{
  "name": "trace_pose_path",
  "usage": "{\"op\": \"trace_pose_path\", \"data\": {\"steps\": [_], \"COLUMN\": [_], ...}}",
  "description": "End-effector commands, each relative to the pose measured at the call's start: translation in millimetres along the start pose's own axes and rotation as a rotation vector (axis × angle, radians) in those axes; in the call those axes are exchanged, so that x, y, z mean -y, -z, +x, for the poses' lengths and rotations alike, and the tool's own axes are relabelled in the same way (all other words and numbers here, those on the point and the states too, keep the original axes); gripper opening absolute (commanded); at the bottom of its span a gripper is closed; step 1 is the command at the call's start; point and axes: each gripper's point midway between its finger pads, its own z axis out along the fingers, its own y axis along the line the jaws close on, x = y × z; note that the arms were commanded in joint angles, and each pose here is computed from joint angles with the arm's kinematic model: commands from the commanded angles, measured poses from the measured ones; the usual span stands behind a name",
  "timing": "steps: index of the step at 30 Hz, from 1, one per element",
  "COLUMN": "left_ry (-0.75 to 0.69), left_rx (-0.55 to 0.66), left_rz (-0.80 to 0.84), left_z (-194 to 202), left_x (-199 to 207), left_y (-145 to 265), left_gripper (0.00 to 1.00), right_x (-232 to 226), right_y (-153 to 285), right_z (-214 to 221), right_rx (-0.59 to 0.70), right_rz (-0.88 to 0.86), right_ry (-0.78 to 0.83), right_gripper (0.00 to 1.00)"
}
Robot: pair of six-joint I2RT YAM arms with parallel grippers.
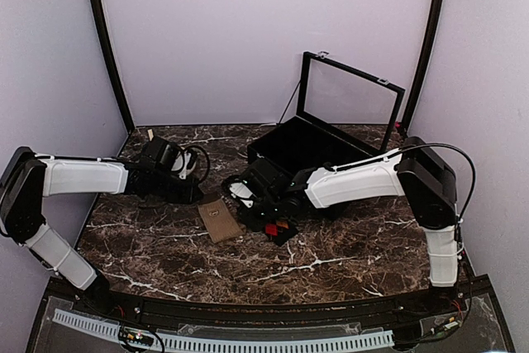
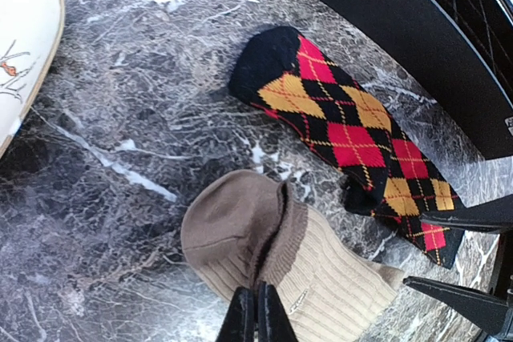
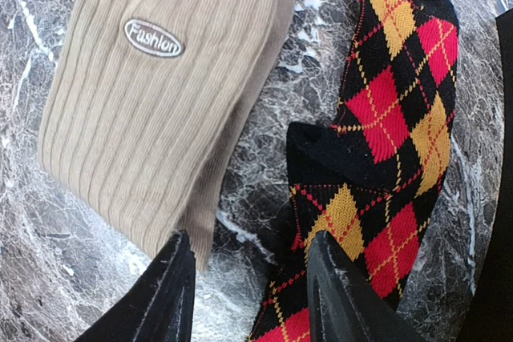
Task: Roll the socks
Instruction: Adjust the sock at the center of the board.
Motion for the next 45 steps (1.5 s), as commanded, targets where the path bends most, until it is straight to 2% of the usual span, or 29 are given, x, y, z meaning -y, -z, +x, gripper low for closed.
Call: {"op": "trace_pose_path", "data": {"steps": [1,11,24,30,38,45], "left_ry": [0.019,0.058,0.086,0.068,-0.066,-0.126], "left_rx": [0.039,0.053,0.048,0.119,0.247,0.235], "left_rz": [-0.002,0.016,0.030,0.198,0.451,0.564], "left_z": [-11.4,-12.8,-10.2,-11.2,-11.0,8.1], "left_x": [-1.2,-3.9,-4.8,23.0,69.4,88.1], "left_y": [7.0,-3.7,-6.1,21.2,93.8,132.4], "left_gripper": [0.00,0.00,0.00,0.00,0.00,0.00], "right_x": [1.5,-4.5,5.1,8.4,9.0,0.6], "right_y": [-0.8,-1.0,-24.1,-25.4,-12.0,-9.5], "right_z": [-6.1,-0.6,14.0,4.6,-24.4,-41.5], "right_rx": [0.017,0.012,-0.024,-0.002,0.053,0.087], "right_rz": [-0.008,-0.045,-0.074,-0.077,-0.085,-0.137], "right_ry": [-0.013,-0.001,-0.020,-0.022,-0.027,-0.063], "right_gripper": [0.45,0.45,0.46,0.45,0.46,0.46]}}
